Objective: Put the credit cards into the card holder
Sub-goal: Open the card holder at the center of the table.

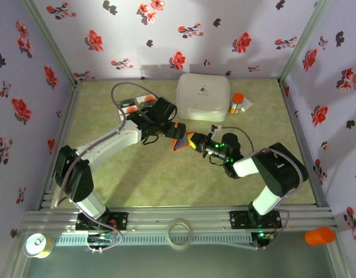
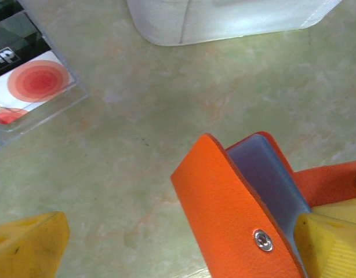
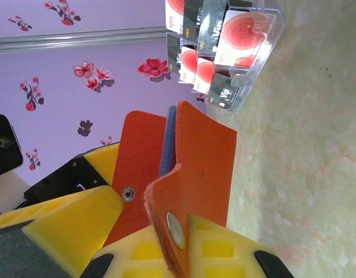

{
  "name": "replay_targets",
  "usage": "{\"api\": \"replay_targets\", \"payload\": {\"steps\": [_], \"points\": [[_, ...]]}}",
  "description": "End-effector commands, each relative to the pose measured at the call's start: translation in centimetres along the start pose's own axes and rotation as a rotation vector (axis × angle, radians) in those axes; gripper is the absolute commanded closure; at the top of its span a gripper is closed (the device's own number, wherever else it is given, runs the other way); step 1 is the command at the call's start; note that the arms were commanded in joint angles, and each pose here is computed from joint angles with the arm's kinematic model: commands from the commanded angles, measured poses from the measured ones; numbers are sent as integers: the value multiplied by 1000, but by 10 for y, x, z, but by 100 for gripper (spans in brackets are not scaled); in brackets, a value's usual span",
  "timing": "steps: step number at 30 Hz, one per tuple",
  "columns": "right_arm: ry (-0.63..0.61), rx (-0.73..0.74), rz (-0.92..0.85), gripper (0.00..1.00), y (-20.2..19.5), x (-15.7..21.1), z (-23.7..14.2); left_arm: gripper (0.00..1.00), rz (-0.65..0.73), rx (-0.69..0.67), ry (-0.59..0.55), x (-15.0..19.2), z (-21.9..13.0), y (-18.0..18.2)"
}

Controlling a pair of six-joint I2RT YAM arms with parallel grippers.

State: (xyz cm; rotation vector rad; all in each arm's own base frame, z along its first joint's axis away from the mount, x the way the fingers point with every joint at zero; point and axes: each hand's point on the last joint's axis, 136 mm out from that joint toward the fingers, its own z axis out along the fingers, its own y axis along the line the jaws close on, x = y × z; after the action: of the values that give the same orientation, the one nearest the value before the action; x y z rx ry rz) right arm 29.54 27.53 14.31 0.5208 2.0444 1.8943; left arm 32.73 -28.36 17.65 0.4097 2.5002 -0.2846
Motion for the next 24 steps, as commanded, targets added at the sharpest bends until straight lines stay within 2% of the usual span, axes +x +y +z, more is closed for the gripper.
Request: {"api": "replay_targets", "payload": {"steps": [1,11,24], "points": [[-19,-31,-43,100,3,0,-2,0,56,-97,21,14,-1,19],[-44,36,-46,100,-23,4,-7,0,79,-184,94,60,15,46],[-38,145,-71,100,-59,24,-1,0,154,-205,196,98,44,49]]}}
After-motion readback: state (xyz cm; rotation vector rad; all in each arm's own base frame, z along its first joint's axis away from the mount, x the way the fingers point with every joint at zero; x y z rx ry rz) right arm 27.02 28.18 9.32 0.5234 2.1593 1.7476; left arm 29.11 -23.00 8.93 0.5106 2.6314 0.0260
